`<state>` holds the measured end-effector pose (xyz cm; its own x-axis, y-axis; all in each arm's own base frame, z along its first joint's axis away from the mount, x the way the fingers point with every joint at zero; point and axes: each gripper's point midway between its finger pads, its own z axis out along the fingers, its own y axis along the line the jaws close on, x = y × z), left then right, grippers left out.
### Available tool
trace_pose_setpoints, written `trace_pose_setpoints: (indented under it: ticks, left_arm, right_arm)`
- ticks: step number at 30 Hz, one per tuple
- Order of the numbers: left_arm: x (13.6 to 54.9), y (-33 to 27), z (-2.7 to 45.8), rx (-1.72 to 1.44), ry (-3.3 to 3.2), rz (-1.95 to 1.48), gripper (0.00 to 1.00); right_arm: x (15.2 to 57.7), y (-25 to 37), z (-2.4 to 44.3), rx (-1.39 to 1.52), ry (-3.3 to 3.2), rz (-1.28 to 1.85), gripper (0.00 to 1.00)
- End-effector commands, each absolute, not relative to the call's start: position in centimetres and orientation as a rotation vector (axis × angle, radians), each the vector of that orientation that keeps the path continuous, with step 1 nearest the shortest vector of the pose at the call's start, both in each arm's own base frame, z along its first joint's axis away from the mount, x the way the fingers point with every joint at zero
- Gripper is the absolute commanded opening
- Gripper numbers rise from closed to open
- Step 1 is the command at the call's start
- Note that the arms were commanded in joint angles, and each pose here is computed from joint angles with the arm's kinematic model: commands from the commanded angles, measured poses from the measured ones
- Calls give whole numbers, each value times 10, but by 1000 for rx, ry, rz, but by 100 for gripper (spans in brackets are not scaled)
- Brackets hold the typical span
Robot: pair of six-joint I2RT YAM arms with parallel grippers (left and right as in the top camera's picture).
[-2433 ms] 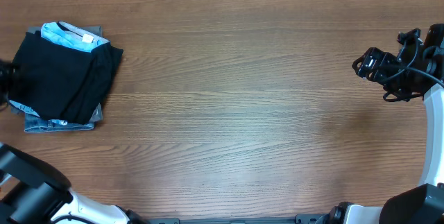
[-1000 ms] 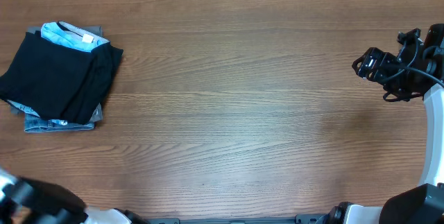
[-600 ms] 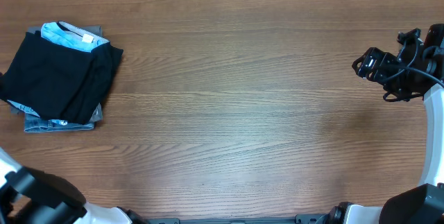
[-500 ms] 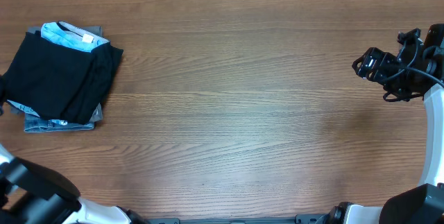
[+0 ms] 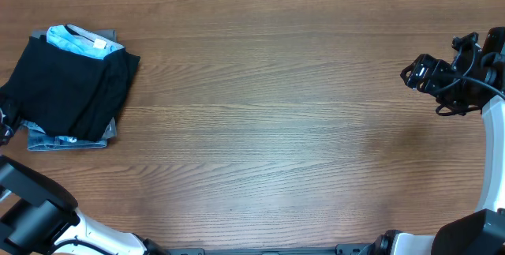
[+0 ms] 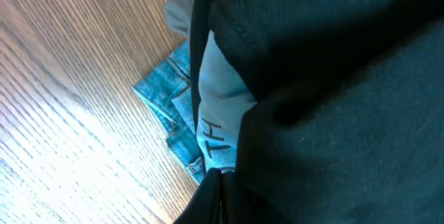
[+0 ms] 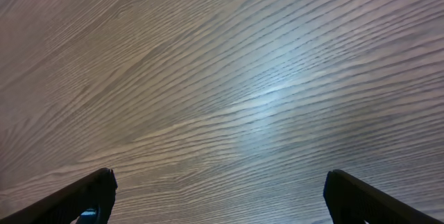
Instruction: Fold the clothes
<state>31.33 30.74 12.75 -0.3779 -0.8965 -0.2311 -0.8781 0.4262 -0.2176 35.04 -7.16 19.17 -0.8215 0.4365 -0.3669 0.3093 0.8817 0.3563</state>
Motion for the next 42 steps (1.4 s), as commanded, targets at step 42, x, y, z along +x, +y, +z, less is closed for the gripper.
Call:
trace_pose_setpoints:
  ticks: [42]
  left_arm:
    - [342,301,110,-1420,2391,-56,4]
  right_arm:
    - [353,-73,196,545,2590,384,100]
